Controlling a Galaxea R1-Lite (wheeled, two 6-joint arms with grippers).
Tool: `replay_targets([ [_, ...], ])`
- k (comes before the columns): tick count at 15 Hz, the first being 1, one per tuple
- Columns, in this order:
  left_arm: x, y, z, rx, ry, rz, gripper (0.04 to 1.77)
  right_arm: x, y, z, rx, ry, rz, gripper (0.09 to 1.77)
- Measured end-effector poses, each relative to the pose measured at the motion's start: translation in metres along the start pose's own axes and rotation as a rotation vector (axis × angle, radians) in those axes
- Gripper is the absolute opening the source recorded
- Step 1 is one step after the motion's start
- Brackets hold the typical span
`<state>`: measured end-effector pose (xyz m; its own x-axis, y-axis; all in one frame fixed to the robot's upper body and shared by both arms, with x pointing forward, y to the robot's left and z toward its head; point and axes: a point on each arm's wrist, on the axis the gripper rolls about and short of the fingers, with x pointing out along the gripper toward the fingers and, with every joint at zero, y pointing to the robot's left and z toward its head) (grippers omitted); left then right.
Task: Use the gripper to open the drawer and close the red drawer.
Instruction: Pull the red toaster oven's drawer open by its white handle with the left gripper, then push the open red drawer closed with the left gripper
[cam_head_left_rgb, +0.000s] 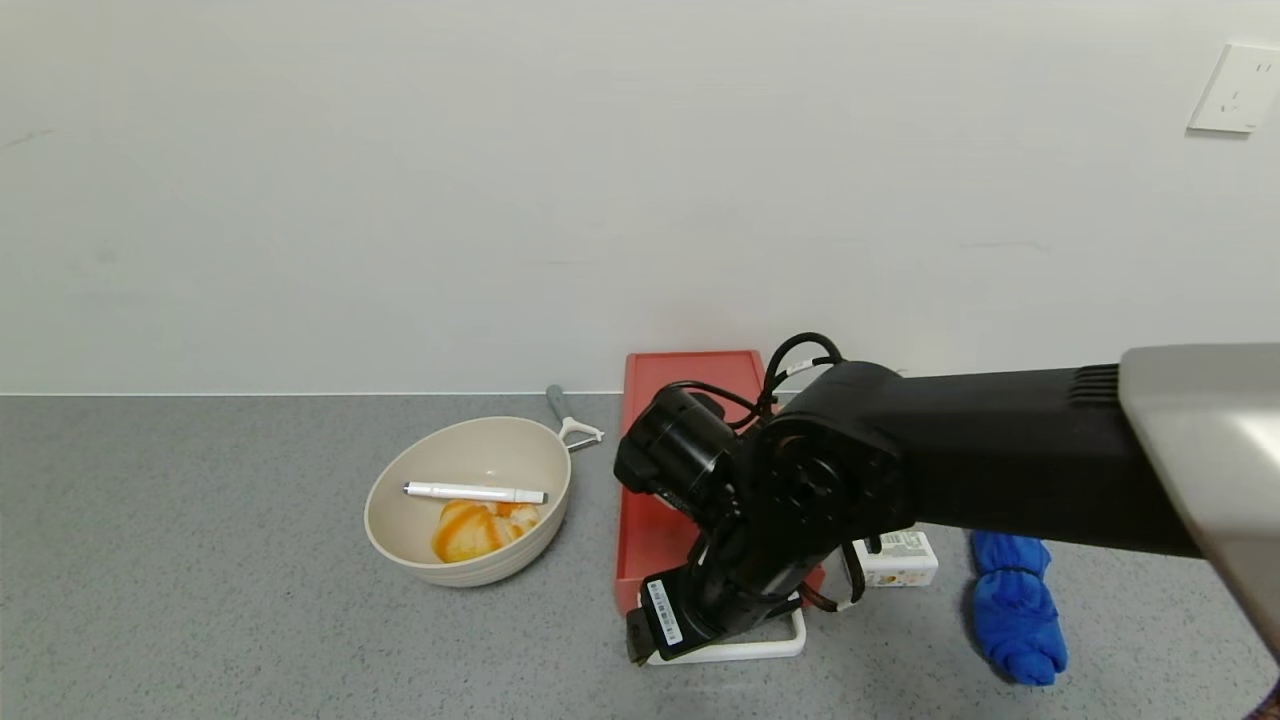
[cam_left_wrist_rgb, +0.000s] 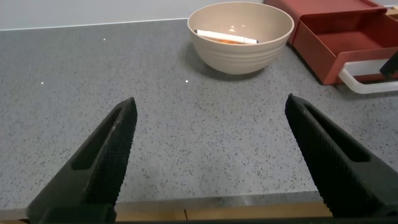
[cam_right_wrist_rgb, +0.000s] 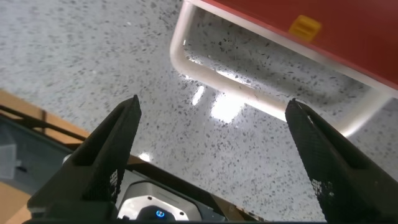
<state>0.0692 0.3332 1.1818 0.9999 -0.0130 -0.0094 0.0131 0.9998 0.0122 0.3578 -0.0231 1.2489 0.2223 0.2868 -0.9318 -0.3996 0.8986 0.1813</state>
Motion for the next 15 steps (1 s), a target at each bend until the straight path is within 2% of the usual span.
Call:
replay_targets([
  [7,0.0,0.0,0.0,0.0,0.0,0.001,1.72,-0.092,-0.015,-0.006,-0.04,-0.181,0.071,1.71],
  [10,0.0,0.0,0.0,0.0,0.0,0.001,1.72,-0.134,-0.032,-0.014,-0.035,-0.271,0.085,1.71],
  [15,0.0,0.0,0.0,0.0,0.0,0.001,1.72,-0.19,-0.068,-0.042,0.021,-0.413,0.095,1.71],
])
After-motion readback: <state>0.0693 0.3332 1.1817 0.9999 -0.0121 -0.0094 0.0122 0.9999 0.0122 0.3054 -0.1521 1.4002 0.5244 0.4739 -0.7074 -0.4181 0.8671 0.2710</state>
